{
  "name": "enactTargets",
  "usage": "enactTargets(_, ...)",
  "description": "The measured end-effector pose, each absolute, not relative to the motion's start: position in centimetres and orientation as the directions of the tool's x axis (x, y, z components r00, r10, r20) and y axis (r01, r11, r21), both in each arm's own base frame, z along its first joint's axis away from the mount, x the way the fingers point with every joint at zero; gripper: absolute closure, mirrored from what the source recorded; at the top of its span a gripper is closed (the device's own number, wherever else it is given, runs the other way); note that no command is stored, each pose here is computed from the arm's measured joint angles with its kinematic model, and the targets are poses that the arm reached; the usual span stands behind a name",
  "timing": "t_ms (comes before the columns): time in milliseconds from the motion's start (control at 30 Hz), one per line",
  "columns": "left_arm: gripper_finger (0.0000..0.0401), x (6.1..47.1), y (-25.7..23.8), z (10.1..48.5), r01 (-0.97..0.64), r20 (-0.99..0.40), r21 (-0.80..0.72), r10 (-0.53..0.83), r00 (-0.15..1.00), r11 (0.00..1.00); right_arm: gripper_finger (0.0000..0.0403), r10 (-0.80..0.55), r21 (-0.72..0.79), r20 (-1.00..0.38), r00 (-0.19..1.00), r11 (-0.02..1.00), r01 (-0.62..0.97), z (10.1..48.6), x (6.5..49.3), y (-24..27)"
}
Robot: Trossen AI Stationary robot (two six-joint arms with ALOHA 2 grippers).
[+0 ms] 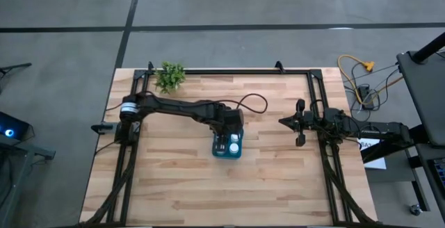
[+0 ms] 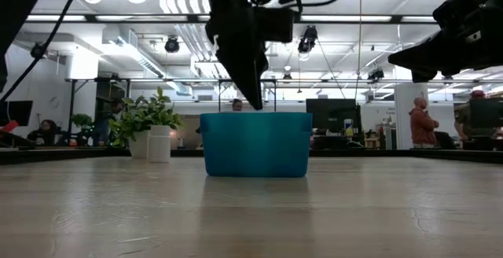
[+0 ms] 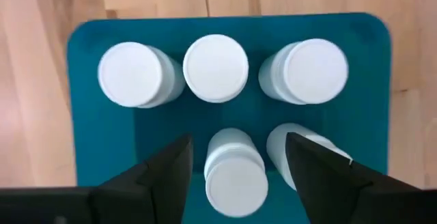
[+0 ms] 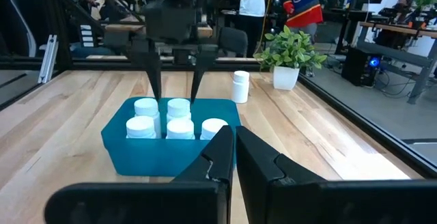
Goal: Pick and place pill bottles into a basket
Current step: Put the white pill bottle into the blue container
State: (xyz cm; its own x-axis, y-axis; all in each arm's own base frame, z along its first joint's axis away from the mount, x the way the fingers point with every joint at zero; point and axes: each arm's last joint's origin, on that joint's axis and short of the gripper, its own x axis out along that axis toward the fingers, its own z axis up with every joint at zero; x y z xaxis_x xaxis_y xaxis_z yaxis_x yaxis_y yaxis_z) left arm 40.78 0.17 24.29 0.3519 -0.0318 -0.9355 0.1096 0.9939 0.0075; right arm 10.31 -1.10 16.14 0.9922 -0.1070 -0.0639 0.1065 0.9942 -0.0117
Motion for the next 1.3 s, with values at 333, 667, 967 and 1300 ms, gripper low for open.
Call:
enactTargets(333,0.0184,40.2,0.2,28.2,0.107,-0.896,0.022,-0.028,0.443,0.994,0.0394,-0.106,-0.003,-0.063,0.992,0.994,0.106,16.1,10.3,-1.1)
enactTargets(667,0.0184,38.3,0.5,31.0,0.113,-0.876,0.064,0.002,0.482,0.992,0.0394,-0.107,-0.01,-0.063,0.992,0.994,0.107,16.1,10.3,-1.1)
enactTargets(967,0.0184,36.4,1.9,31.6,0.107,-0.888,0.063,0.007,0.46,0.992,0.0394,-0.107,-0.008,-0.062,0.992,0.994,0.107,16.1,10.3,-1.1)
enactTargets(1300,0.0184,32.9,5.4,31.2,0.036,-0.9,0.033,0.014,0.436,0.999,0.0394,-0.107,-0.008,-0.062,0.992,0.994,0.107,16.2,10.3,-1.1)
